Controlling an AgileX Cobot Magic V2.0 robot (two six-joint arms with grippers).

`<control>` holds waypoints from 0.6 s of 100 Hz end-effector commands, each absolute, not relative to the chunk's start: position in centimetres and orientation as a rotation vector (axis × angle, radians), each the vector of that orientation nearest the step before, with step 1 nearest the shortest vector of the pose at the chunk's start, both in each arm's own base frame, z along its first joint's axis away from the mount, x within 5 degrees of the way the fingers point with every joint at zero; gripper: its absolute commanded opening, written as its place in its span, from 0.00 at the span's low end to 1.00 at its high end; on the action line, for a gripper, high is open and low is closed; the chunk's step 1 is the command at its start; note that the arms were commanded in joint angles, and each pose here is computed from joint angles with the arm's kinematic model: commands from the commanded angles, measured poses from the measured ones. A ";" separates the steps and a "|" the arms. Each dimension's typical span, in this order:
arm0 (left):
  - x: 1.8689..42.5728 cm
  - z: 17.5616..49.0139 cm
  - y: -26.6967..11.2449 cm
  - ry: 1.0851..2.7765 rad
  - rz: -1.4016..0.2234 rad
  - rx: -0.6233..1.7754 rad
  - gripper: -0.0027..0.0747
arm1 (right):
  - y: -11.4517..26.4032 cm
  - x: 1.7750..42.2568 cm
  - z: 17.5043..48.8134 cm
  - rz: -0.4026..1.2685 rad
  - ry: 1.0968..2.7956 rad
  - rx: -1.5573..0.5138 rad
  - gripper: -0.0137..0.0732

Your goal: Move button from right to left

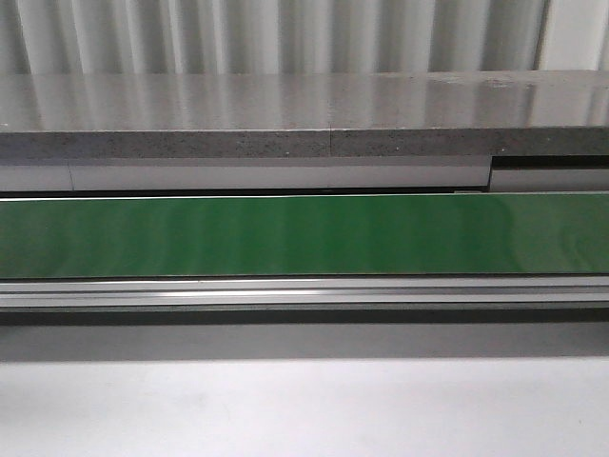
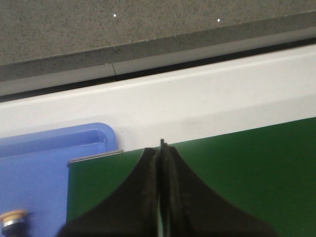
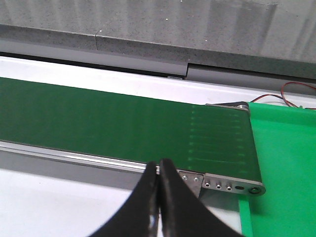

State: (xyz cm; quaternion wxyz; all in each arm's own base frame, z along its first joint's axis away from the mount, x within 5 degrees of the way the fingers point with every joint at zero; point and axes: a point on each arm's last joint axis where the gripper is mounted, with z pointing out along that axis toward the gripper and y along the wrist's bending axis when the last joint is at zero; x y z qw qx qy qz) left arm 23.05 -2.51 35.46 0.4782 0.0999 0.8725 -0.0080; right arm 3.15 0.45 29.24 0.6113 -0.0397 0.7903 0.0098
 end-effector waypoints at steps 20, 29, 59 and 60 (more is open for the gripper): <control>17.8 36.8 -2.3 1.891 -0.084 0.172 0.01 | 0.4 3.2 30.6 0.015 1.739 -0.093 0.08; 16.1 36.3 -2.1 1.848 -0.080 0.167 0.01 | 0.4 3.2 30.6 0.015 1.739 -0.093 0.08; 10.7 34.1 -1.4 1.746 -0.059 0.164 0.01 | 0.4 3.2 30.6 0.015 1.739 -0.093 0.08; 10.5 34.1 -1.4 1.739 -0.059 0.163 0.01 | 0.4 3.2 30.6 0.015 1.739 -0.093 0.08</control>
